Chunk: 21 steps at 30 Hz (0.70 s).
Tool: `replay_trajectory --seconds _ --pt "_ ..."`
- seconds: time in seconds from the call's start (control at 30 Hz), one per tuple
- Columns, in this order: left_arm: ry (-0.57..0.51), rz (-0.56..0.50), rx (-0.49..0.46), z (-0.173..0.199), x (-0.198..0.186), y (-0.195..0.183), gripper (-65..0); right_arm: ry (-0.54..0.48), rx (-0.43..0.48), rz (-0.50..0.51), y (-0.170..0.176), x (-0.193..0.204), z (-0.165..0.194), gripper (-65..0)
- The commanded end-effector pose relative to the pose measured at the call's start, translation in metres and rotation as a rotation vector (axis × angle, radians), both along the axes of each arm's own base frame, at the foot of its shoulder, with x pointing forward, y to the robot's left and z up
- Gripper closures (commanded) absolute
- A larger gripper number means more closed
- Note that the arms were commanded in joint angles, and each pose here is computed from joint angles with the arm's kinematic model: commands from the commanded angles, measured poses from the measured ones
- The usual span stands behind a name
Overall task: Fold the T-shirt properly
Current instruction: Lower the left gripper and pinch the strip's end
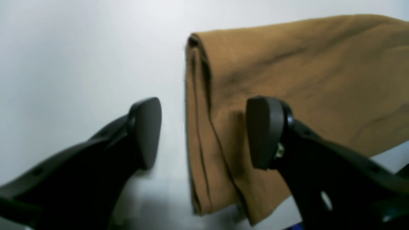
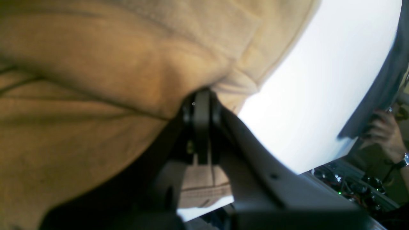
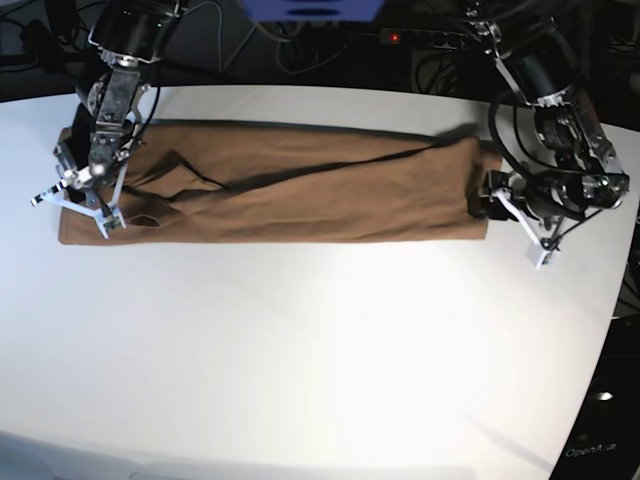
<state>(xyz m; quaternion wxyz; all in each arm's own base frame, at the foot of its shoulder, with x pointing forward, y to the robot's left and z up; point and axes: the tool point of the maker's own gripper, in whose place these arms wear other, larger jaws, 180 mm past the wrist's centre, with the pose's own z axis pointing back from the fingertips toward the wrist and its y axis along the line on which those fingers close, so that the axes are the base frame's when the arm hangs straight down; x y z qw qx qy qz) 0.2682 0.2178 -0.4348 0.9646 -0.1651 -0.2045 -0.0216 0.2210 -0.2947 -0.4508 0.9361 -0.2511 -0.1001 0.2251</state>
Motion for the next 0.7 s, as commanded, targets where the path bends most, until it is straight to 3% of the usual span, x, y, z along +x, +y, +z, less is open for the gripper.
replay_trajectory --seconds 0.0,0.67 --pt "0.114 -0.024 0.033 -0.013 -0.023 0.003 -41.3 0.050 0.122 0.037 0.027 -0.010 -0.021 0.0" --pt "0.155 -0.029 0.011 -0.025 -0.041 -0.010 -41.1 0.052 0.125 0.035 0.028 -0.011 -0.021 0.0"
